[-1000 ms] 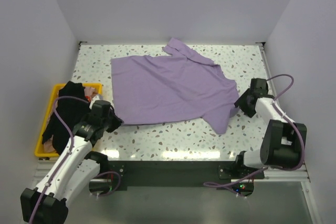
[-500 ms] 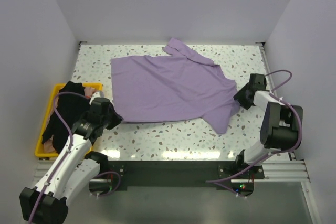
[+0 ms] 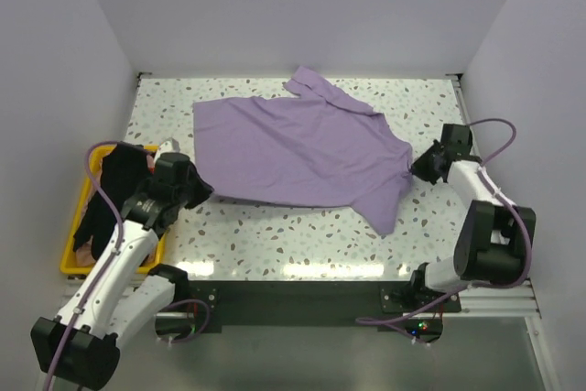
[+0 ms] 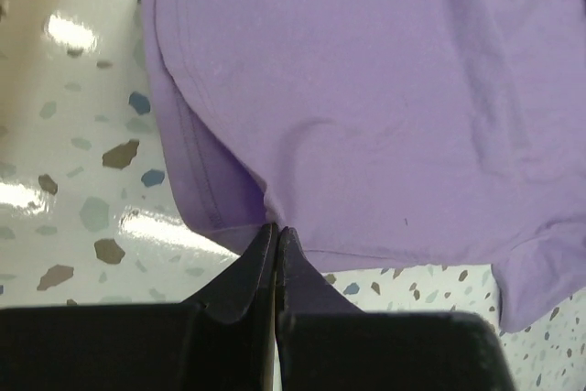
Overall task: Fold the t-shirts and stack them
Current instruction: Flatten the tshirt out
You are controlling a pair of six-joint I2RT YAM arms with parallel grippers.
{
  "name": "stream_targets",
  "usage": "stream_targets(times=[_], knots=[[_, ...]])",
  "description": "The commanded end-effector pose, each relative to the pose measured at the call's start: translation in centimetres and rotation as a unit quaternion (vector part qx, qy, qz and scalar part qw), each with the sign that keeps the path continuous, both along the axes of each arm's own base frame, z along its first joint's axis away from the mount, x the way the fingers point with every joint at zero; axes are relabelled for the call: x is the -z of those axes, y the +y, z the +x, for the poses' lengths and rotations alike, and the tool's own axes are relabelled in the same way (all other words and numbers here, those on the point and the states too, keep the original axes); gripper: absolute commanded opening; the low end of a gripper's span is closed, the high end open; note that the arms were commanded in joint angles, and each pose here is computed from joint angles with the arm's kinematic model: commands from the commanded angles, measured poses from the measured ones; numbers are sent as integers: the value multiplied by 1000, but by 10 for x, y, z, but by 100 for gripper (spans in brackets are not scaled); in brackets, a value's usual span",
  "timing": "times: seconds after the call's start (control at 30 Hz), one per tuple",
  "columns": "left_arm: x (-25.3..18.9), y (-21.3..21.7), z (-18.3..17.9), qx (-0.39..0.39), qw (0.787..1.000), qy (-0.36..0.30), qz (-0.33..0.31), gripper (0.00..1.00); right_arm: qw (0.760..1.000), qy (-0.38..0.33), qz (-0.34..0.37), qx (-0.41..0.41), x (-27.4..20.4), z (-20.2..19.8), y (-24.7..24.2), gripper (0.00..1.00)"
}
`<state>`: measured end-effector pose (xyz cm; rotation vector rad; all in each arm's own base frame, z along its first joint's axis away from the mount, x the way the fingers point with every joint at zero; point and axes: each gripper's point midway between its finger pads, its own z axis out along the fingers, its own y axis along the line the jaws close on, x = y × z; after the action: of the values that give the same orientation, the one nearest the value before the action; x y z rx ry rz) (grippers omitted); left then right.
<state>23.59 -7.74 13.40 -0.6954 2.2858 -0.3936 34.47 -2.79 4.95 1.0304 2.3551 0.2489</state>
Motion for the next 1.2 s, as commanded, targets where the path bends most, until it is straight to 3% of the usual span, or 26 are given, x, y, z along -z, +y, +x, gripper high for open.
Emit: stream_targets(times=[0.0, 0.1, 0.3, 0.53, 0.7, 0.97, 1.17], knots=[[-65, 4, 32, -3, 996, -92, 18, 0, 994, -103, 11, -23, -93, 14, 11, 0], [-95, 5, 44, -8, 992, -123, 23, 0, 985, -166, 11, -34, -155, 10, 17, 0], [-212, 7, 63, -20, 971, -238, 16, 0, 967, -252, -5, -31, -264, -5, 19, 0], [-317, 19, 47, -36, 940, -338, 5, 0, 942, -333, -24, -27, -365, -37, 23, 0], [-387, 28, 27, -46, 912, -408, -3, 0, 910, -409, -58, -39, -449, -67, 26, 0], [-445, 36, 20, -63, 882, -466, -6, 0, 870, -486, -69, -49, -525, -84, 33, 0], [-451, 32, 52, -73, 877, -475, 6, 0, 853, -516, -52, -55, -540, -46, 33, 0]])
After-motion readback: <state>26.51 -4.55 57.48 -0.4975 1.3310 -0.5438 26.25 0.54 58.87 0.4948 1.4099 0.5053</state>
